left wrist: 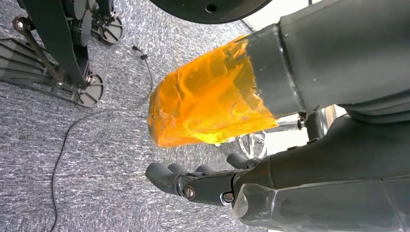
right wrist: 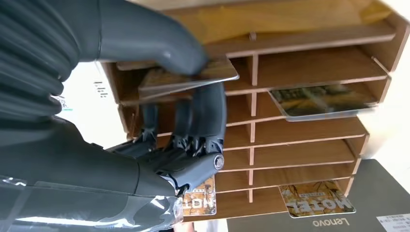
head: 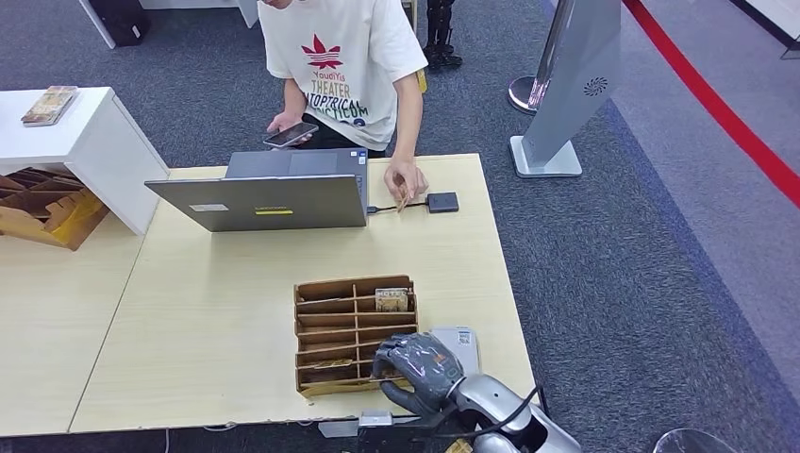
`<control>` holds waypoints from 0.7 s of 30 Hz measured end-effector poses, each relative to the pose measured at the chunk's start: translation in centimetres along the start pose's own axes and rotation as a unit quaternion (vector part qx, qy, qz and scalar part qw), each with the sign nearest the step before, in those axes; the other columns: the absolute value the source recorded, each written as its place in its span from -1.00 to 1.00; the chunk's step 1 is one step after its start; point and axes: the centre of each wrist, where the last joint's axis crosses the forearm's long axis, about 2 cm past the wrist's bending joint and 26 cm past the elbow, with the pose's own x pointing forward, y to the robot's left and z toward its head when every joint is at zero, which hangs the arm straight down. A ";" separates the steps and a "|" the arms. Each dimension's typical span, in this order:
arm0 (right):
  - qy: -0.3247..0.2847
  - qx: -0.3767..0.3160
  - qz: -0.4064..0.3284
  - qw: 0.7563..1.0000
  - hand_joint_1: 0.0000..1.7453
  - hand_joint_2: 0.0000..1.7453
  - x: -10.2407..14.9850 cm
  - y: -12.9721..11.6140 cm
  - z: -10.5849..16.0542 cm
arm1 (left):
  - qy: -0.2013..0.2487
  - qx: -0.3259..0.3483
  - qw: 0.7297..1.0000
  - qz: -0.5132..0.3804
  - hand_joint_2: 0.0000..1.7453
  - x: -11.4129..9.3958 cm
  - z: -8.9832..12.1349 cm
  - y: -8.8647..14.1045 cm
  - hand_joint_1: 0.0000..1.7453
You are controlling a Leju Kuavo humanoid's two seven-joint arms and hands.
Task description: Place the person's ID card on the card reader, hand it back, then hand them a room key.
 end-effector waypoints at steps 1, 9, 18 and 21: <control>0.001 -0.001 0.001 1.000 0.88 1.00 -0.1 -0.1 0.0 | 0.000 0.000 1.000 0.000 -1.00 0.0 0.0 0.0 -1.00; 0.004 -0.004 0.001 1.000 0.99 1.00 -0.2 -0.2 -0.2 | -0.002 -0.001 1.000 0.001 -1.00 0.2 0.0 0.0 -1.00; 0.006 -0.005 0.001 1.000 1.00 1.00 -0.3 -0.3 -0.3 | -0.002 -0.002 1.000 0.003 -1.00 0.2 0.0 0.0 -1.00; 0.006 -0.009 0.000 1.000 1.00 1.00 -0.3 -0.4 -0.4 | -0.002 -0.002 1.000 0.003 -1.00 0.2 0.0 0.0 -1.00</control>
